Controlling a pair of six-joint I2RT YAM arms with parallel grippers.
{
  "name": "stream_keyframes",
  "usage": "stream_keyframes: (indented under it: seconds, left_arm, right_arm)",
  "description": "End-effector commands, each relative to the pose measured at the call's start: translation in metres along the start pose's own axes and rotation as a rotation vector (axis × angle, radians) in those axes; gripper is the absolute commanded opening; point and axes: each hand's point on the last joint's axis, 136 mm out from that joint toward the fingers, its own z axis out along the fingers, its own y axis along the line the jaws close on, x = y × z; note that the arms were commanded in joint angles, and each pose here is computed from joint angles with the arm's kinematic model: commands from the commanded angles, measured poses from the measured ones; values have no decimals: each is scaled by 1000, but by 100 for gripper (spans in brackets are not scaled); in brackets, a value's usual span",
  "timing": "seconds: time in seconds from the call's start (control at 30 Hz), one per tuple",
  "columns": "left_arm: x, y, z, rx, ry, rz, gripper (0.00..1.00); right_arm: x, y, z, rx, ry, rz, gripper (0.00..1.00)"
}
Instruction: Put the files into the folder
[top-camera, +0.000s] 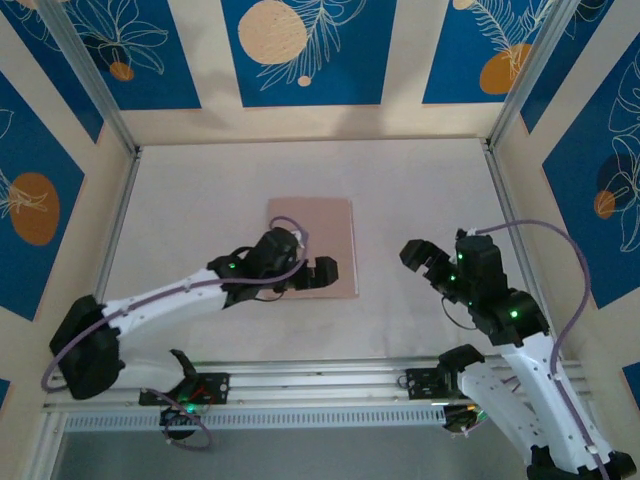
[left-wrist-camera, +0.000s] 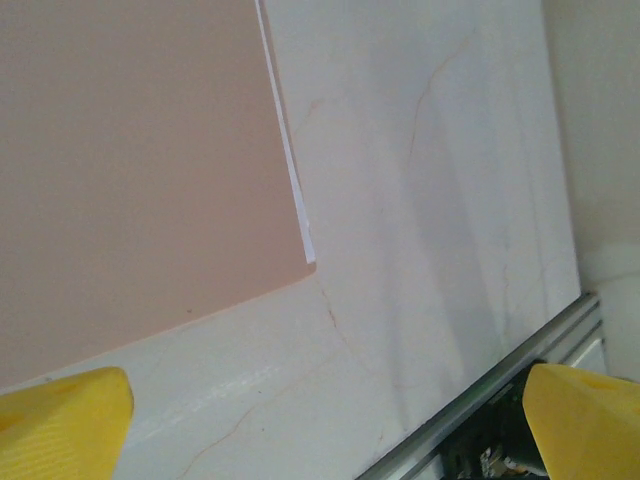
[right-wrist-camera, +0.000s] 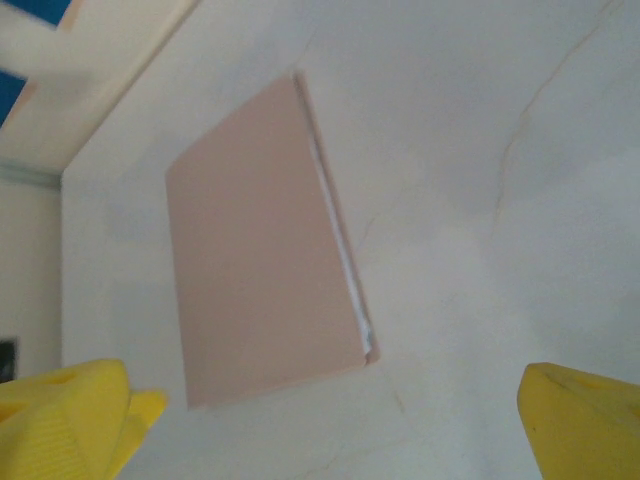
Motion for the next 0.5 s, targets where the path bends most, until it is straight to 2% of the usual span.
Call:
stream_keyframes:
  seconds: [0.0, 0.07, 0.13, 0.23, 0.37, 0.47]
  left_arm:
    - [-19, 13, -29, 1, -103, -54, 100]
    - [-25, 37, -53, -95, -150, -57, 100]
    - [-27, 65, -77, -245, -195, -52, 100]
    - [-29, 103, -106, -454, -255, -25, 100]
    - [-22, 136, -123, -588, -273, 5, 100]
    - [-17, 154, -131, -665, -278, 36, 100]
  right_arm:
    - [-34, -16, 6, 130, -152, -163, 99]
    - [-47, -5, 28, 63, -226, -344, 99]
    - [-57, -13, 52, 63, -298, -412, 99]
    - [-63, -30, 91, 42, -308, -473, 99]
    - [-64, -58, 135, 77, -296, -520, 99]
    - [-66, -64, 154, 54, -391, -555, 99]
